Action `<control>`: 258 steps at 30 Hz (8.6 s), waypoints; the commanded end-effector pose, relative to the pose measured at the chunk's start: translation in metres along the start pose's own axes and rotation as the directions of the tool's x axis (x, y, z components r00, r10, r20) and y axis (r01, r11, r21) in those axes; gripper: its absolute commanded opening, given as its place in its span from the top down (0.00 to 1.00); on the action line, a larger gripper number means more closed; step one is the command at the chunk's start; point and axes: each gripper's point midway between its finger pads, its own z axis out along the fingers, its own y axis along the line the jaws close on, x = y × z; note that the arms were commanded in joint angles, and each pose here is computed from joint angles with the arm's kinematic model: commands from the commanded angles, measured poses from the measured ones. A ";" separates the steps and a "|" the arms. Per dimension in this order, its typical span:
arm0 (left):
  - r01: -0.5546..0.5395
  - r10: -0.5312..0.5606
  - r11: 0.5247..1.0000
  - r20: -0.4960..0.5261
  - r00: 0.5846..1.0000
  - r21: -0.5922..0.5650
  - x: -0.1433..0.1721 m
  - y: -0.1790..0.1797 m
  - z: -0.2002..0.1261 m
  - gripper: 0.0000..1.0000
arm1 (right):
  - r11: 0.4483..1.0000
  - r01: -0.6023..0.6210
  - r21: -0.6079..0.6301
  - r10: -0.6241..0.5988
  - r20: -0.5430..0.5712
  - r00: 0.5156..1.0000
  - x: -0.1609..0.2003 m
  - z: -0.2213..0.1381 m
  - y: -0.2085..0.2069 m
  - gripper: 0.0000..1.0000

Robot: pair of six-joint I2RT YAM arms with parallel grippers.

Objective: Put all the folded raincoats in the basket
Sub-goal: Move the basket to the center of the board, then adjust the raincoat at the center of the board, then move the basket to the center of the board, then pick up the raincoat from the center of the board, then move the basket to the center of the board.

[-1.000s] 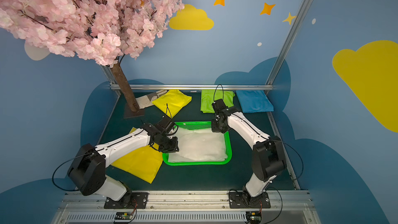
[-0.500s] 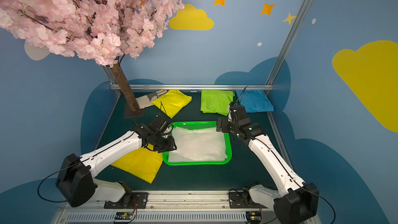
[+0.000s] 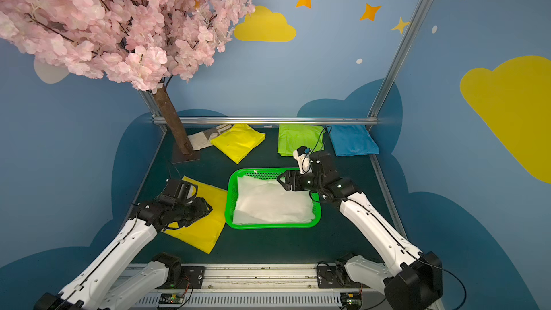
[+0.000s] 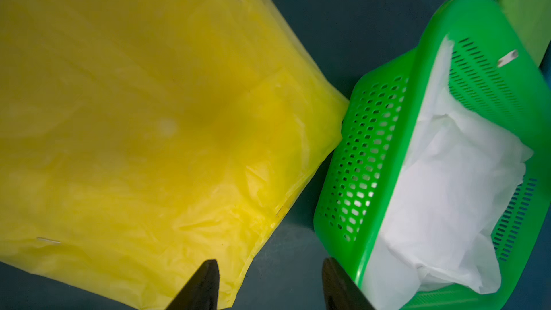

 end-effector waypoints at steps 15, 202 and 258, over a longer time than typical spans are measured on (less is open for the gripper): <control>-0.192 0.197 0.980 -0.196 0.961 0.044 0.035 -0.087 0.072 0.49 | 0.998 -0.038 0.048 0.041 -0.075 0.996 0.029 0.014 0.005 0.34; 0.272 -0.295 0.953 0.200 0.934 0.133 -0.106 -0.003 -0.075 0.98 | 0.996 0.008 0.087 0.035 -0.490 0.871 -0.015 0.100 0.046 1.00; 0.063 -0.021 0.987 -0.267 0.964 0.151 -0.037 -0.104 0.001 0.98 | 0.908 -0.213 0.360 0.357 -0.401 0.844 -0.004 0.015 -0.064 1.00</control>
